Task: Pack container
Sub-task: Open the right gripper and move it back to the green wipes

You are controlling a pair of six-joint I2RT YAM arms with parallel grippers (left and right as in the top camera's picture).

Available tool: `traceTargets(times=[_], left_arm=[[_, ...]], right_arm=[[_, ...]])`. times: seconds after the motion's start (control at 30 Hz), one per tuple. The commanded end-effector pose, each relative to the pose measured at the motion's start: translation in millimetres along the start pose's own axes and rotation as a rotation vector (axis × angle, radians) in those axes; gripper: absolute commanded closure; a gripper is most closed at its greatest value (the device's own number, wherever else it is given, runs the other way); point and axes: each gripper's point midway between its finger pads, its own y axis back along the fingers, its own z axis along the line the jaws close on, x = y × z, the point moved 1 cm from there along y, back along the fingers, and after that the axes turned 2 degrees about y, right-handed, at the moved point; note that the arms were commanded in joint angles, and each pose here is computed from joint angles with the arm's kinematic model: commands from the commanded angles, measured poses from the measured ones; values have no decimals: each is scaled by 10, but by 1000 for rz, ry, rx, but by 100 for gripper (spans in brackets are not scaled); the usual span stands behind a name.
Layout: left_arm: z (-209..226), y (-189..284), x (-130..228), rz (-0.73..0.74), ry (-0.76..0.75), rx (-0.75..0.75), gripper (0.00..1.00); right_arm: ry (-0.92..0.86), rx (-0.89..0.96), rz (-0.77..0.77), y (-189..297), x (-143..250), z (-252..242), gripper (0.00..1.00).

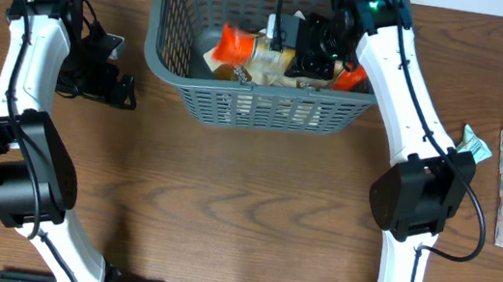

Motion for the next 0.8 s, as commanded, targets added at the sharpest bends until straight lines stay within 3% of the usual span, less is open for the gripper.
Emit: traceTargets(times=[0.0,0.2,0.33,0.47,0.57,0.77], left_arm=[[-17,-2,8,3,-19,4,1],[-17,-2,8,3,-19,4,1],[-16,-2,7,3,-19,4,2],[-16,-2,7,3,-19,4,1],[-16,-2,5,2,-19,4,1],[-9,-2,-11,-4,-20,1,1]], right_arm=[[15,53,-56,233,-190,-60,49],[63,241,-151,827,-579,-327,50],[28,471,-256,1679,-885,-584,49],[-116,696,-327,2582,-822,-764,41],[-387,846,-307,3084,-359,-883,40],[-1173,1031,-201,3511,1083,-750,41]])
